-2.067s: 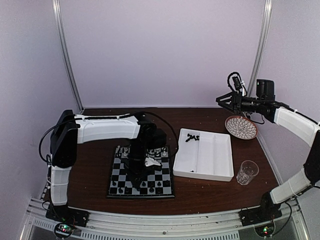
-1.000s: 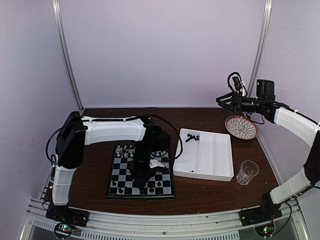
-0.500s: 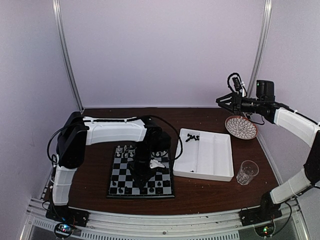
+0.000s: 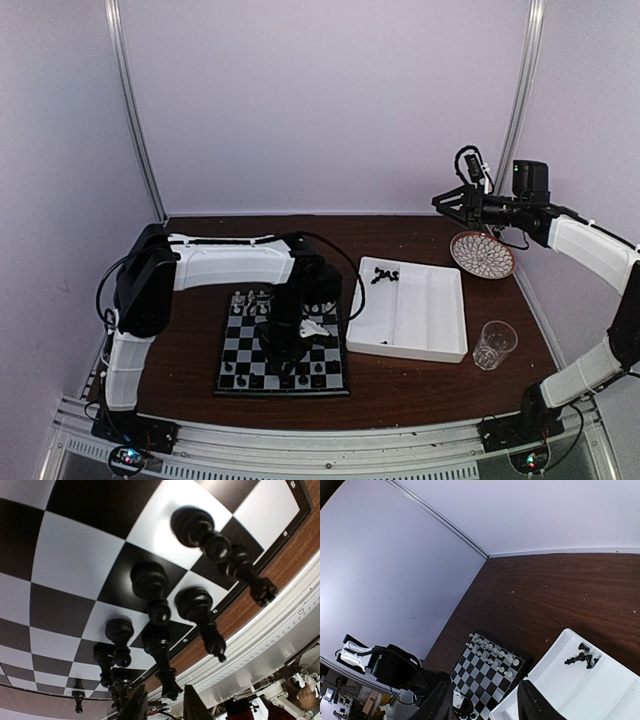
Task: Set up the chess pieces on the board
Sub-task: Place the queen at d8.
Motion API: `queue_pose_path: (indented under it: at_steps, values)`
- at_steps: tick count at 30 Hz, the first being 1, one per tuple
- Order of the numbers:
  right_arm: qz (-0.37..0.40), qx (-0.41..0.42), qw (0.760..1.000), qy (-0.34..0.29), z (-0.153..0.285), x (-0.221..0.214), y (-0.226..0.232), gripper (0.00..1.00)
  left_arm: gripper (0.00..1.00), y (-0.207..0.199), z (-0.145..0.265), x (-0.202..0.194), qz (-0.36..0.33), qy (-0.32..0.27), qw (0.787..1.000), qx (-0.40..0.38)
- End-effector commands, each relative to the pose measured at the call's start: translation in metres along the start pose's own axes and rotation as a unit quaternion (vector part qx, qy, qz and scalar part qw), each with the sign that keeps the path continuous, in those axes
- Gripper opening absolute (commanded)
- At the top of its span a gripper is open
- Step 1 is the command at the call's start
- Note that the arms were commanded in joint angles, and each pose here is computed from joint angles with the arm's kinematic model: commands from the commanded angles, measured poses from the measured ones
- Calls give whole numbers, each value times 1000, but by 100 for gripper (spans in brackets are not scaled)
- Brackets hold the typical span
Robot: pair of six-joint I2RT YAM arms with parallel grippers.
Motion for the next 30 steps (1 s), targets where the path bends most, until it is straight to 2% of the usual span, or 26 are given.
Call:
queue_pose_path:
  at_steps: [1, 4, 16, 20, 25, 27, 30]
  values:
    - [22, 5, 1000, -10, 4, -1, 7, 47, 22, -2, 1, 6, -6, -9, 1000, -1]
    - [23, 6, 1000, -10, 4, 0, 8, 48, 19, -3, 1, 7, -7, -12, 1000, -6]
    - [24, 6, 1000, -11, 4, 0, 8, 47, 18, -6, 3, 9, -8, -20, 1000, -22]
    - [23, 5, 1000, -10, 3, 0, 7, 48, 28, -6, 7, 5, -7, -19, 1000, -12]
    - [23, 4, 1000, -11, 4, 1, 8, 47, 45, -11, 32, -9, -9, -35, 999, 25]
    - [26, 4, 1000, -10, 4, 1, 9, 47, 47, -18, 50, -17, -15, -53, 998, 30]
    - [43, -5, 999, -6, 5, 2, 10, 47, 48, -30, 89, -28, -31, -124, 990, 58]
Point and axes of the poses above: each gripper's point midway between its finger pads, its own z axis back along the fingers, its own y axis along the line the jaws close on, x = y × z, the point moved 8 cm from there along z, back along the fingers, and after that the axes turned 15 degrees about -z, right-handed, at the moved point
